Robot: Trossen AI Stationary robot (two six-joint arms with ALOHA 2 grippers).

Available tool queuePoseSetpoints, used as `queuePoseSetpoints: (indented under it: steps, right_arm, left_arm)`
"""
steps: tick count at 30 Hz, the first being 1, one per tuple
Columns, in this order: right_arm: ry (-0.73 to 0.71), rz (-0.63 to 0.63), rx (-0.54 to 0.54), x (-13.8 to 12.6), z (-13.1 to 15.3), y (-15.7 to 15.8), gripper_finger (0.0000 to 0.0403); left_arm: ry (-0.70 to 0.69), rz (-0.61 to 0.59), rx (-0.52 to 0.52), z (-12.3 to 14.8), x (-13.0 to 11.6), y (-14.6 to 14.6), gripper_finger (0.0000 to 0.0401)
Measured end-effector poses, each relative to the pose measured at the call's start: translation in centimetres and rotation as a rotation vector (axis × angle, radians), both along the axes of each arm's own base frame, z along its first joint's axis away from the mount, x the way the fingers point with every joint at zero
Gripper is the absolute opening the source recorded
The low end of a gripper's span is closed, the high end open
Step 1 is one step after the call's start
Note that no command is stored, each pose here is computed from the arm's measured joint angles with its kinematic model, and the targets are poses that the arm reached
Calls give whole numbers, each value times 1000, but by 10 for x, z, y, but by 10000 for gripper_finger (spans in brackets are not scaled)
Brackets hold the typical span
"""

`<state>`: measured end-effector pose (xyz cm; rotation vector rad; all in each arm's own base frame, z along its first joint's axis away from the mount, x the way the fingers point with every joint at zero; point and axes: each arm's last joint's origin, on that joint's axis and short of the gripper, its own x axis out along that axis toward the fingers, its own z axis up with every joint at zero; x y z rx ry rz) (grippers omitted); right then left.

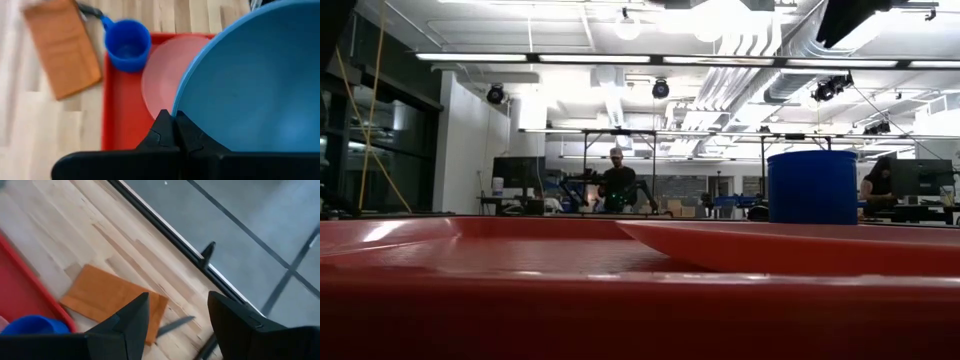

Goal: Set up tray
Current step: Put the light blue bowl on the pink plate

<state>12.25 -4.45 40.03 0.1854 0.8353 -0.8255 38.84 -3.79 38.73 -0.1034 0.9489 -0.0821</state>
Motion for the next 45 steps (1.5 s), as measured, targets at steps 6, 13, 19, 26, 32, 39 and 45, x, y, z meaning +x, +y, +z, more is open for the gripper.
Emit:
queuePoseSetpoints:
  steps: [6,13,19,26,32,39,45]
  right_arm:
    - [65,-86,24,-14,-4,1,181]
    - [58,-149,25,-32,-3,5,181]
    - [22,-165,20,-40,-1,7,181]
    - [4,-181,12,-44,0,7,181]
    - [-2,-191,11,-44,0,7,181]
    - [0,-190,11,-44,0,7,181]
    - [9,-178,5,-44,0,7,181]
  left_arm:
    - [91,60,-36,-54,42,-7,13]
    - [114,108,-87,-95,72,-10,13]
    - [148,116,-100,-109,78,-11,13]
    - [153,86,-77,-115,79,-25,13]
    - [128,39,-67,-133,91,-32,13]
    - [105,15,-81,-142,100,-33,13]
    - [126,-9,-88,-145,99,-34,13]
